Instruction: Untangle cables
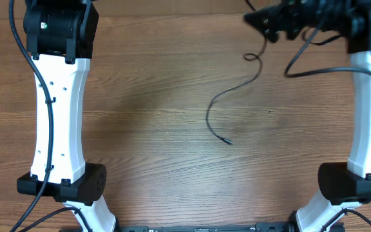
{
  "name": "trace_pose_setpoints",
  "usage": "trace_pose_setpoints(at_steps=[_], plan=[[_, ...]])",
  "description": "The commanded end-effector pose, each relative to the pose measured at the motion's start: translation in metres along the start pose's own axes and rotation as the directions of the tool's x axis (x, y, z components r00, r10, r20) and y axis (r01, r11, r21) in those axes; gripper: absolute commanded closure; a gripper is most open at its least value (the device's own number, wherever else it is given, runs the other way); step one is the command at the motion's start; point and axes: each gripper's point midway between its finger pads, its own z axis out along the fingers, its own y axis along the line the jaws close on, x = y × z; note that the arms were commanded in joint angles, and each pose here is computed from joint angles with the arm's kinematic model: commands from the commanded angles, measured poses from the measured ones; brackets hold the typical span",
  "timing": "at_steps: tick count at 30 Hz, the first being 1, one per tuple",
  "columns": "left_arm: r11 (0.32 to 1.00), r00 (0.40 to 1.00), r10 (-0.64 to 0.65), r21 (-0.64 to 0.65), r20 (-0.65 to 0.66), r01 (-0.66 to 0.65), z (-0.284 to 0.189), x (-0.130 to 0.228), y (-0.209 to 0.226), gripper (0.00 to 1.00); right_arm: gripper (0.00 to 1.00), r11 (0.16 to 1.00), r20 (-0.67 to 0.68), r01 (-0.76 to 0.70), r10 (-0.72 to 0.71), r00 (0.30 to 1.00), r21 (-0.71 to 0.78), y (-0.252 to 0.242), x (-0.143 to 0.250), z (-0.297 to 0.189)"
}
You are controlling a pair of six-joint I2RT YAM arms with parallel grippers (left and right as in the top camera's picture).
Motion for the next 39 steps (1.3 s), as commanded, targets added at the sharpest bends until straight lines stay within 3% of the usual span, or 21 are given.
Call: trace_pose_setpoints(at_steps=[1, 2, 3, 6, 7, 9, 11, 12, 13, 14, 16, 17, 19, 20, 22, 24, 26, 30, 34, 39], plan=[[0.989, 0.990, -0.117, 0.079, -0.079, 0.123, -0.002, 0.011, -0.026, 0.96, 0.16, 0.983, 0.018, 0.178, -0.178, 0.984, -0.044, 0.019, -0.008, 0.007], [0.989, 0.990, -0.113, 0.084, -0.080, 0.119, -0.003, 0.011, -0.027, 0.96, 0.21, 0.980, 0.019, 0.191, -0.190, 0.982, -0.050, 0.022, -0.009, 0.009], [0.989, 0.990, -0.113, 0.086, -0.084, 0.120, -0.003, 0.011, -0.027, 0.96, 0.35, 0.979, 0.021, 0.196, -0.195, 0.981, -0.055, 0.024, -0.010, 0.011], [0.987, 0.988, -0.117, 0.094, -0.104, 0.127, -0.003, 0.014, -0.029, 0.96, 0.90, 0.980, 0.015, 0.189, -0.188, 0.982, -0.062, 0.024, -0.007, 0.013], [0.987, 0.987, -0.115, 0.098, -0.111, 0.126, -0.003, 0.015, -0.030, 0.96, 0.96, 0.981, 0.012, 0.184, -0.184, 0.983, -0.064, 0.024, -0.006, 0.014], [0.989, 0.988, -0.087, 0.111, -0.130, 0.101, -0.005, 0.018, -0.032, 0.96, 0.96, 0.983, 0.008, 0.176, -0.176, 0.984, -0.058, 0.022, -0.005, 0.014], [0.985, 0.984, 0.074, 0.168, -0.164, -0.046, -0.010, 0.026, -0.037, 0.96, 0.96, 0.985, -0.005, 0.169, -0.170, 0.985, -0.029, 0.014, -0.003, 0.010], [0.971, 0.969, 0.163, 0.202, -0.183, -0.125, -0.014, 0.031, -0.039, 0.85, 0.96, 0.988, -0.013, 0.151, -0.151, 0.988, 0.011, 0.005, -0.003, 0.005], [0.954, 0.949, 0.238, 0.235, -0.205, -0.189, -0.018, 0.038, -0.039, 0.54, 0.96, 0.991, -0.019, 0.122, -0.122, 0.992, 0.061, -0.007, -0.003, 0.000], [0.945, 0.935, 0.276, 0.243, -0.225, -0.220, -0.022, 0.044, -0.035, 0.32, 0.96, 0.989, -0.020, 0.093, -0.091, 0.996, 0.118, -0.020, -0.003, -0.008], [0.949, 0.924, 0.299, 0.177, -0.237, -0.262, -0.029, 0.049, -0.017, 0.15, 0.96, 0.973, 0.003, 0.036, -0.038, 0.999, 0.226, -0.046, -0.006, -0.029], [0.949, 0.920, 0.312, 0.112, -0.236, -0.293, -0.032, 0.049, -0.004, 0.01, 0.96, 0.961, 0.025, 0.002, -0.009, 1.000, 0.277, -0.060, -0.008, -0.040], [0.922, 0.919, 0.312, -0.157, -0.243, -0.354, -0.045, 0.046, 0.040, 0.00, 0.96, 0.929, 0.075, -0.057, 0.032, 0.997, 0.366, -0.086, -0.011, -0.065], [0.873, 0.913, 0.314, -0.300, -0.259, -0.385, -0.056, 0.044, 0.062, 0.00, 0.96, 0.908, 0.103, -0.091, 0.053, 0.993, 0.410, -0.100, -0.011, -0.079], [0.729, 0.903, 0.302, -0.536, -0.305, -0.425, -0.083, 0.043, 0.096, 0.00, 0.96, 0.866, 0.150, -0.146, 0.083, 0.985, 0.478, -0.124, -0.008, -0.105], [0.598, 0.888, 0.293, -0.657, -0.354, -0.459, -0.105, 0.045, 0.111, 0.00, 0.96, 0.811, 0.194, -0.196, 0.104, 0.975, 0.551, -0.147, -0.004, -0.132], [0.487, 0.884, 0.276, -0.738, -0.377, -0.467, -0.124, 0.044, 0.118, 0.00, 0.96, 0.739, 0.254, -0.256, 0.118, 0.960, 0.623, -0.170, -0.002, -0.165], [0.354, 0.878, 0.270, -0.807, -0.395, -0.472, -0.145, 0.042, 0.119, 0.00, 0.96, 0.640, 0.357, -0.308, 0.056, 0.933, 0.704, -0.181, -0.017, -0.235], [0.335, 0.875, 0.270, -0.812, -0.403, -0.477, -0.147, 0.043, 0.119, 0.00, 0.96, 0.548, 0.412, -0.284, -0.124, 0.903, 0.787, -0.148, -0.065, -0.311], [0.335, 0.870, 0.245, -0.804, -0.429, -0.491, -0.148, 0.051, 0.120, 0.00, 0.96, 0.339, 0.381, -0.269, -0.326, 0.865, 0.902, -0.091, -0.104, -0.401]])
